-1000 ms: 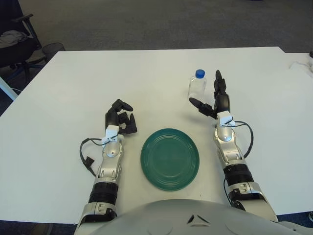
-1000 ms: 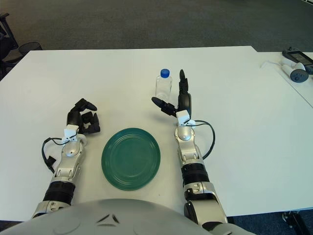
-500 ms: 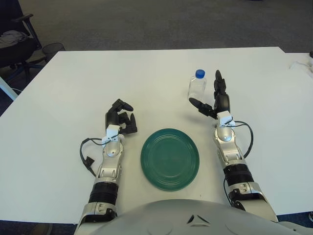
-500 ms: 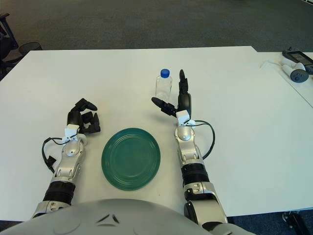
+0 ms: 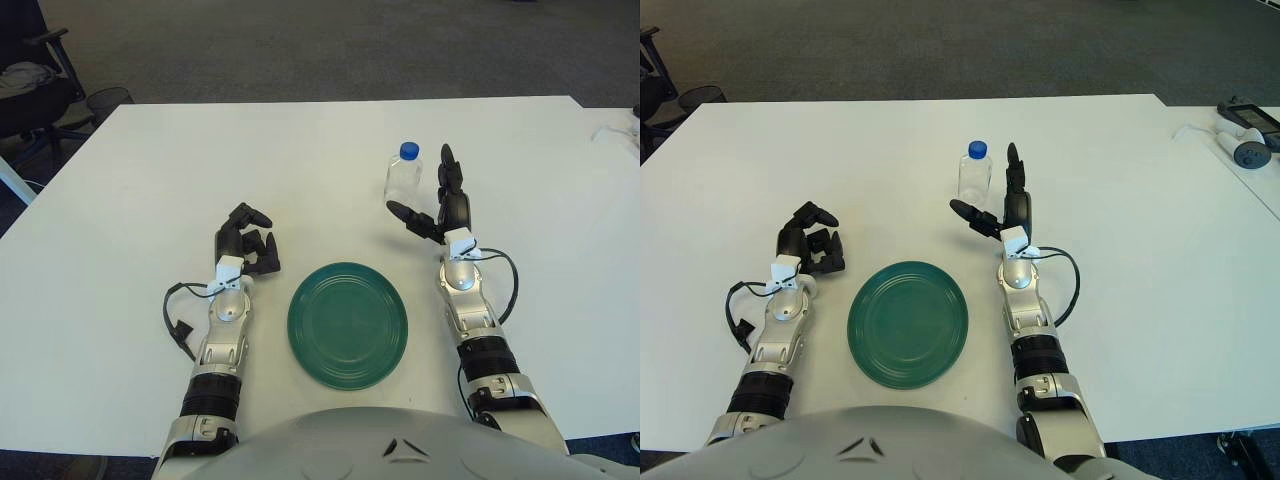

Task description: Put the bottle into the plate.

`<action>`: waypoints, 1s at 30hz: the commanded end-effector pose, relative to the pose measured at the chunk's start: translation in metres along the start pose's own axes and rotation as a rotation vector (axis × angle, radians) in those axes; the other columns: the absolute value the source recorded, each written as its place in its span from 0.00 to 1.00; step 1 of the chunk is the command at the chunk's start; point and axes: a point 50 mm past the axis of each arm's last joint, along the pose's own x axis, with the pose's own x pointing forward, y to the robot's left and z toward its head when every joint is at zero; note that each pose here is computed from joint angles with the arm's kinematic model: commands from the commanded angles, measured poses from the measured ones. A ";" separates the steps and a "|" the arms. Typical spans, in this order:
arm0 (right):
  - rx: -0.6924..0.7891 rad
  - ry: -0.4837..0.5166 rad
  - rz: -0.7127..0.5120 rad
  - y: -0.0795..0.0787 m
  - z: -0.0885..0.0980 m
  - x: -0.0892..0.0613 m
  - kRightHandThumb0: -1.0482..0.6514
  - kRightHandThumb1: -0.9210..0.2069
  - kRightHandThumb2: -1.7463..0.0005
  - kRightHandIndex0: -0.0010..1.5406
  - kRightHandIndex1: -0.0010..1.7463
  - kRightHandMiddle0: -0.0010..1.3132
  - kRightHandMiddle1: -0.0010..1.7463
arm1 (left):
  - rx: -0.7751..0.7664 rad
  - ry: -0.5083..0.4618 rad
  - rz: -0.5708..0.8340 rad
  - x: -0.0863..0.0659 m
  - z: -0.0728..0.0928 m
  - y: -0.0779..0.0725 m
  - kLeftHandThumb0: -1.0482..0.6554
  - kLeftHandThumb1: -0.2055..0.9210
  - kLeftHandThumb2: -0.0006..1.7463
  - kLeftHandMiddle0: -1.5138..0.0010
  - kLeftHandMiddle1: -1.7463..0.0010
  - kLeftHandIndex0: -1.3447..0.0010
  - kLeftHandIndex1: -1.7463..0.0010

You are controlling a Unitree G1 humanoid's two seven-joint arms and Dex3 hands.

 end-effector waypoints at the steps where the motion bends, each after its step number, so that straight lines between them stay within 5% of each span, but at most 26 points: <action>1: 0.006 -0.019 -0.007 -0.002 0.004 0.001 0.02 0.16 0.90 0.00 0.00 0.00 0.00 | 0.035 0.080 -0.001 -0.008 -0.016 0.004 0.28 0.26 0.92 0.13 0.00 0.40 0.00; 4: -0.060 0.305 -0.109 0.001 -0.037 0.045 0.02 0.12 0.89 0.00 0.00 0.00 0.00 | 0.036 0.078 0.000 -0.008 -0.016 0.004 0.28 0.25 0.92 0.13 0.00 0.40 0.00; 6: -0.078 0.387 -0.126 0.000 -0.044 0.055 0.02 0.10 0.88 0.00 0.00 0.00 0.00 | 0.035 0.078 -0.001 -0.008 -0.016 0.003 0.28 0.25 0.92 0.13 0.00 0.40 0.00; 30: -0.061 0.342 -0.100 0.004 -0.041 0.066 0.00 0.08 0.88 0.00 0.00 0.00 0.00 | 0.036 0.079 0.002 -0.011 -0.015 0.002 0.28 0.25 0.92 0.13 0.00 0.40 0.00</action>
